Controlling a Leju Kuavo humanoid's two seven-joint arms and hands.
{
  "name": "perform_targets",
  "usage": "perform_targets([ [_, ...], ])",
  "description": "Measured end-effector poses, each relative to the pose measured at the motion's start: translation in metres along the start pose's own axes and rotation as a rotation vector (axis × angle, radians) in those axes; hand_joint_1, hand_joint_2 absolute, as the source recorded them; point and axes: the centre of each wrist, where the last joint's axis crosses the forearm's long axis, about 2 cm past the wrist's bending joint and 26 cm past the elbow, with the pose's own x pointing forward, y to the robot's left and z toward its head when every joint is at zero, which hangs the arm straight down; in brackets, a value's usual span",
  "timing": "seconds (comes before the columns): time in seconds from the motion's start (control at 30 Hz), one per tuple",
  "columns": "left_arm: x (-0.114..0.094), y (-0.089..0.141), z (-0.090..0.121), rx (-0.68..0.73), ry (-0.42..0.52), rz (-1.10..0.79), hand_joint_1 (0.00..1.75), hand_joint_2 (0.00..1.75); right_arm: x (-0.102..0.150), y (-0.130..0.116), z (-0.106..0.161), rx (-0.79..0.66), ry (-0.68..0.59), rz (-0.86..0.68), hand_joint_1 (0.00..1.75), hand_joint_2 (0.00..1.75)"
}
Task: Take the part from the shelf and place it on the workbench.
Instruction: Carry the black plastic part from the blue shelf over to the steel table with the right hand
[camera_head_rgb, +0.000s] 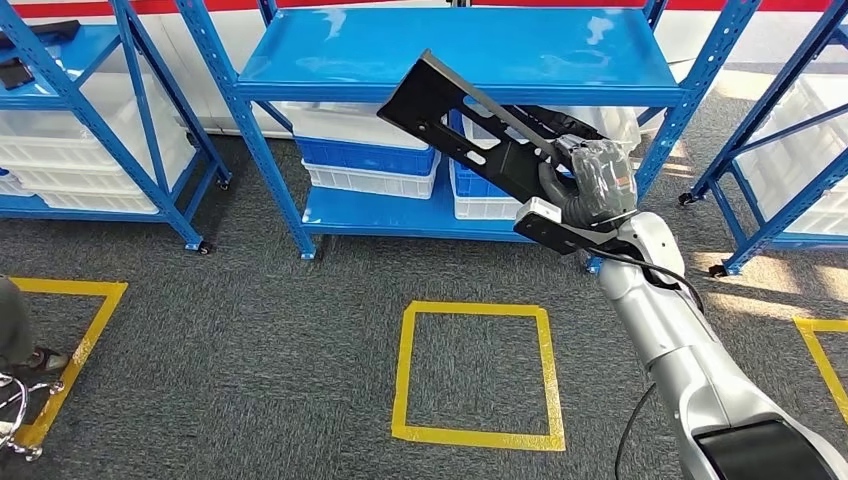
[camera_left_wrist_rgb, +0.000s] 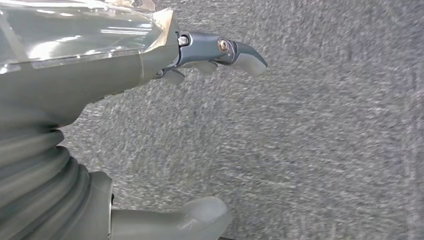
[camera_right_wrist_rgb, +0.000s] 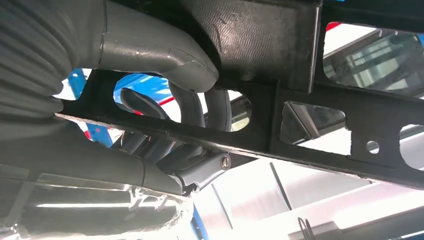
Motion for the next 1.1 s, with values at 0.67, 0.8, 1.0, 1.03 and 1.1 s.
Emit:
perform_targets([
  [0.67,0.006,-0.007,0.000,-0.043,-0.027,0.018,0.00,1.75,-0.031,-0.024,0.021,-0.021,0.075,0.068,1.75,1.75],
  [0.8,0.006,-0.009,0.001,-0.052,-0.027,0.023,0.00,1.75,-0.035,-0.028,0.023,-0.020,0.078,0.085,1.75,1.75],
  [1.0,0.005,-0.010,0.002,-0.048,-0.020,0.037,0.00,1.75,-0.033,-0.034,0.018,-0.020,0.065,0.097,1.75,1.75],
  [1.03,0.005,-0.010,0.002,-0.047,-0.019,0.040,0.00,1.75,-0.033,-0.034,0.018,-0.020,0.065,0.096,1.75,1.75],
  [1.1,0.006,-0.011,0.002,-0.045,-0.018,0.042,0.00,1.75,-0.033,-0.034,0.017,-0.021,0.065,0.096,1.75,1.75],
])
